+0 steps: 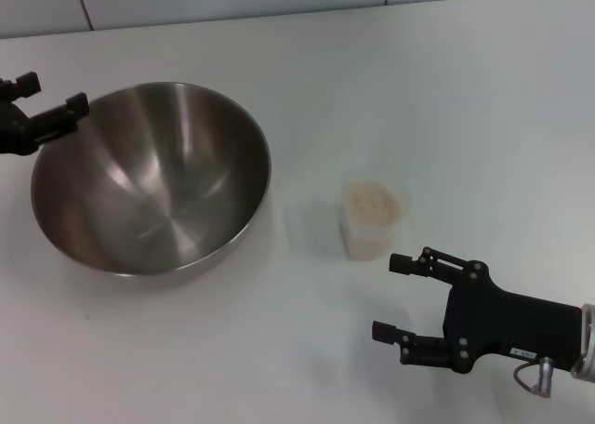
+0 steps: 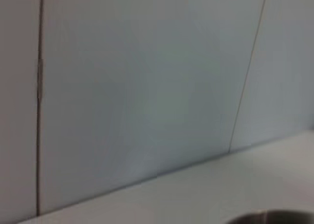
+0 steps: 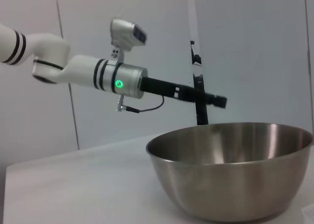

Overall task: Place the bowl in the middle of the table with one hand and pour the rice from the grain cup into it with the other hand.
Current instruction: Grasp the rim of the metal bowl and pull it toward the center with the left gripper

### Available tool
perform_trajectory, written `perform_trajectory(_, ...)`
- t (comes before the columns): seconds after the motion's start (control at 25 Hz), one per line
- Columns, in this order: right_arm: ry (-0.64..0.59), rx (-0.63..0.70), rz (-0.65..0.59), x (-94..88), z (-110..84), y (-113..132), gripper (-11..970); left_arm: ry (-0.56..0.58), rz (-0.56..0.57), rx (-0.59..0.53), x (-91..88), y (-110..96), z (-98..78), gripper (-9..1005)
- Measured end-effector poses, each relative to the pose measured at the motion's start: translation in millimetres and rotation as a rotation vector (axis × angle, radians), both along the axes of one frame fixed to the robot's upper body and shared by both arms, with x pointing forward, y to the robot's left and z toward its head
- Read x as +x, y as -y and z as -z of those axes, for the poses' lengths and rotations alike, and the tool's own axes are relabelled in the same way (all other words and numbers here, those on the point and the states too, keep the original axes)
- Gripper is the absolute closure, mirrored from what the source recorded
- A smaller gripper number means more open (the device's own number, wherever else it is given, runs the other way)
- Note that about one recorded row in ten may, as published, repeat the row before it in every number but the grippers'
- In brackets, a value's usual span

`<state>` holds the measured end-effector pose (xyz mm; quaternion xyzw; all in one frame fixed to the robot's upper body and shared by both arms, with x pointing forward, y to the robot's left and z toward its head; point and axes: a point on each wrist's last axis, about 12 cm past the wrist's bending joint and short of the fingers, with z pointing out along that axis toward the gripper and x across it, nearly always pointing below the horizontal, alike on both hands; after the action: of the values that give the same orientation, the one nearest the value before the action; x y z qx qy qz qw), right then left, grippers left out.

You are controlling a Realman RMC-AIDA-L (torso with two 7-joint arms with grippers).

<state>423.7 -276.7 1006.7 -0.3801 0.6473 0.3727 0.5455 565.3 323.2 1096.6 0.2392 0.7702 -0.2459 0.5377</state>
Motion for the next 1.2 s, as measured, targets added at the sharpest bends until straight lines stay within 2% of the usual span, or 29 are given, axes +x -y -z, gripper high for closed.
perform_trajectory(0.12,0.0,0.0,0.0,0.0,0.0,0,135,-0.013,-0.007,0.13,5.9,12,-3.6,215)
perform_trajectory(0.52,-0.002,-0.004,0.003,0.2,0.5,0,134,-0.1,0.029,0.284,15.6,30,-1.3,225)
perform_trajectory(1.12,-0.001,-0.004,0.003,-0.9,0.8,1,135,-0.14,0.055,0.332,21.9,36,-3.5,240)
perform_trajectory(1.2,-0.001,-0.004,0.003,-0.9,0.8,1,135,-0.14,0.055,0.332,21.9,36,-3.5,304)
